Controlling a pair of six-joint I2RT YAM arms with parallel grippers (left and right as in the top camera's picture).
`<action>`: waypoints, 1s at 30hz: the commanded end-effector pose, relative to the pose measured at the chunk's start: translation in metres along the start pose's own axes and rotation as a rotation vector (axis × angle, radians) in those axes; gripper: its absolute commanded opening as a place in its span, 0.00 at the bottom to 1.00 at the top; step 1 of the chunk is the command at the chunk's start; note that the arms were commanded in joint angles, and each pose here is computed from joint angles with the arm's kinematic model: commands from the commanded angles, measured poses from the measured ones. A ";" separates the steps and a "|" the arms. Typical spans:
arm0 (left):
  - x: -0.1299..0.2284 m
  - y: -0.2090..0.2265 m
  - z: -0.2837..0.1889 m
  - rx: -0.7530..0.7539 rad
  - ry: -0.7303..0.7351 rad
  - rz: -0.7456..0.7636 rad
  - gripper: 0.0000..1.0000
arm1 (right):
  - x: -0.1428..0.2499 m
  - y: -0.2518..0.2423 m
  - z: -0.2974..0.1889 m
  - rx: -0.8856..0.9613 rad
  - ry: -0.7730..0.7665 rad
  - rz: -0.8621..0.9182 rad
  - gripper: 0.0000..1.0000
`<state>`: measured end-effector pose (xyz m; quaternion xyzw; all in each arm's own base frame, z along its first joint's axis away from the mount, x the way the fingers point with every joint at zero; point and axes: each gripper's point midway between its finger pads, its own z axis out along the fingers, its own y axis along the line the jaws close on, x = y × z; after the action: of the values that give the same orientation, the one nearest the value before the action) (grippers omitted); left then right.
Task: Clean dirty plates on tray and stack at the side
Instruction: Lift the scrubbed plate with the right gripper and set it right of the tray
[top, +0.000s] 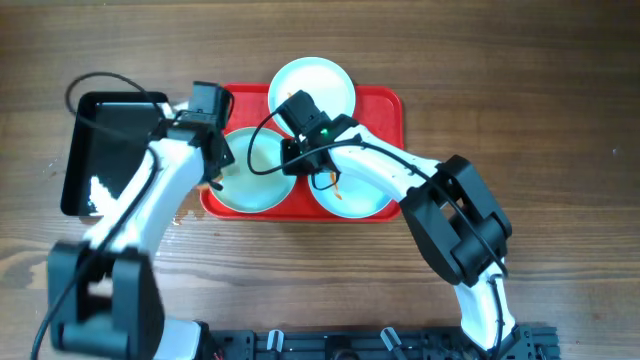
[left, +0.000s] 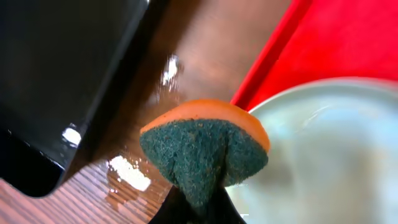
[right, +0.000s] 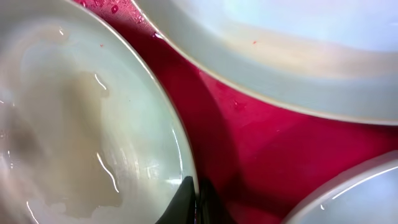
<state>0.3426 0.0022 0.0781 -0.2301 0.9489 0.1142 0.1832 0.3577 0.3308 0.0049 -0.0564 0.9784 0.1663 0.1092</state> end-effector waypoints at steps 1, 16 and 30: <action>-0.030 0.004 -0.042 0.081 -0.153 -0.072 0.04 | -0.001 -0.013 0.005 0.052 -0.007 0.028 0.04; -0.037 0.066 -0.019 0.163 0.016 -0.382 0.04 | -0.028 0.030 -0.072 -0.079 -0.130 -0.105 0.04; -0.032 0.067 -0.018 0.154 0.035 -0.378 0.04 | -0.058 -0.002 -0.133 0.216 -0.357 -0.201 0.04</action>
<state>0.3319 0.0679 0.1169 -0.3841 0.9007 0.0059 0.2029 0.3837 0.2911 0.1153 -0.1009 0.9553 0.0873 0.2636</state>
